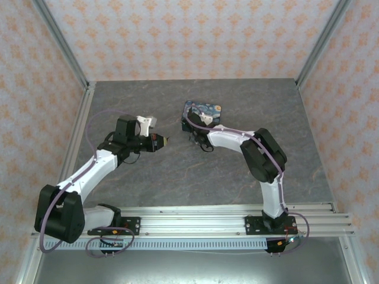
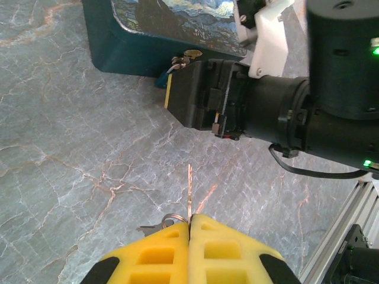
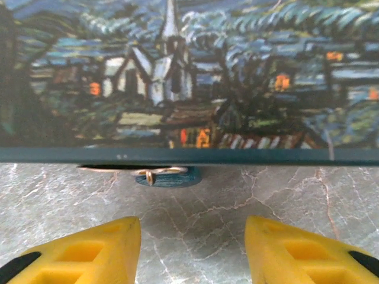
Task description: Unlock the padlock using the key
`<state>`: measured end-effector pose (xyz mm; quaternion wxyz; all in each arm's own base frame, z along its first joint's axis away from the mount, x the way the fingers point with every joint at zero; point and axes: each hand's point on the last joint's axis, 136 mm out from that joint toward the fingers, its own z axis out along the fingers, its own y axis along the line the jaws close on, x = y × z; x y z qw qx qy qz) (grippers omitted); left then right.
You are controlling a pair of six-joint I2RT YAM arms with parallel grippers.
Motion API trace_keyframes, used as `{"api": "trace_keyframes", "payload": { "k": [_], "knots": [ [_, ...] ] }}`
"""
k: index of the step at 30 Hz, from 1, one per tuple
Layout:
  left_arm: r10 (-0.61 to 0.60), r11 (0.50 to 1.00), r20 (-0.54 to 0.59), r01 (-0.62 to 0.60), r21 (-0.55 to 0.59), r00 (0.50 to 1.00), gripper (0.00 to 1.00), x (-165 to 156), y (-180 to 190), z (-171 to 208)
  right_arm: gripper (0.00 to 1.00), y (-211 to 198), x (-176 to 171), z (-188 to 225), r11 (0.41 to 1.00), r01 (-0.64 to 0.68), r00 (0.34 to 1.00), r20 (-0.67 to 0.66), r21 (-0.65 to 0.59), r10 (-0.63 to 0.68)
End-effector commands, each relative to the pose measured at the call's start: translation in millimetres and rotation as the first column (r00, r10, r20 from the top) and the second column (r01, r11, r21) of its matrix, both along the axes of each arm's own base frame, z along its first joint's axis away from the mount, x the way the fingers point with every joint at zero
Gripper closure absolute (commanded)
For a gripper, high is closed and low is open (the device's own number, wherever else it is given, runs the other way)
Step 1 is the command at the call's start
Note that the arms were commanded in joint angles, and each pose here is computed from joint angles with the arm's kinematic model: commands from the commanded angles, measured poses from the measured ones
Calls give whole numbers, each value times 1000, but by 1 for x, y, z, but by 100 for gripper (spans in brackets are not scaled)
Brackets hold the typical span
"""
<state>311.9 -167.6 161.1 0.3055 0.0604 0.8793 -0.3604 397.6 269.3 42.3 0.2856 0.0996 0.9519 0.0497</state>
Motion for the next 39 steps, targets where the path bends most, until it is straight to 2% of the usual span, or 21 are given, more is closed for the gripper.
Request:
{"api": "trace_keyframes", "payload": {
  "k": [1, 21, 29, 34, 39],
  "knots": [
    [12, 1000, 70, -13, 16, 997, 100, 1, 6, 7, 51, -1, 13, 4, 1000, 22, 998, 52, -22, -21],
    [40, 999, 53, -41, 18, 998, 100, -2, 10, -8, 52, -4, 38, -9, 999, 24, 999, 42, -37, -22],
    [41, 999, 80, -43, 18, 996, 100, -7, 12, -9, 79, -4, 47, -6, 998, -25, 999, 46, -52, 27],
    [33, 998, 115, -37, 40, 993, 100, -14, 15, -9, 87, -1, 43, 6, 995, -91, 995, 41, -43, 93],
    [-46, 995, 108, 37, 88, 993, 100, -27, 13, -16, 94, 11, 27, 21, 979, -202, 979, 8, 16, 202]
  ]
}}
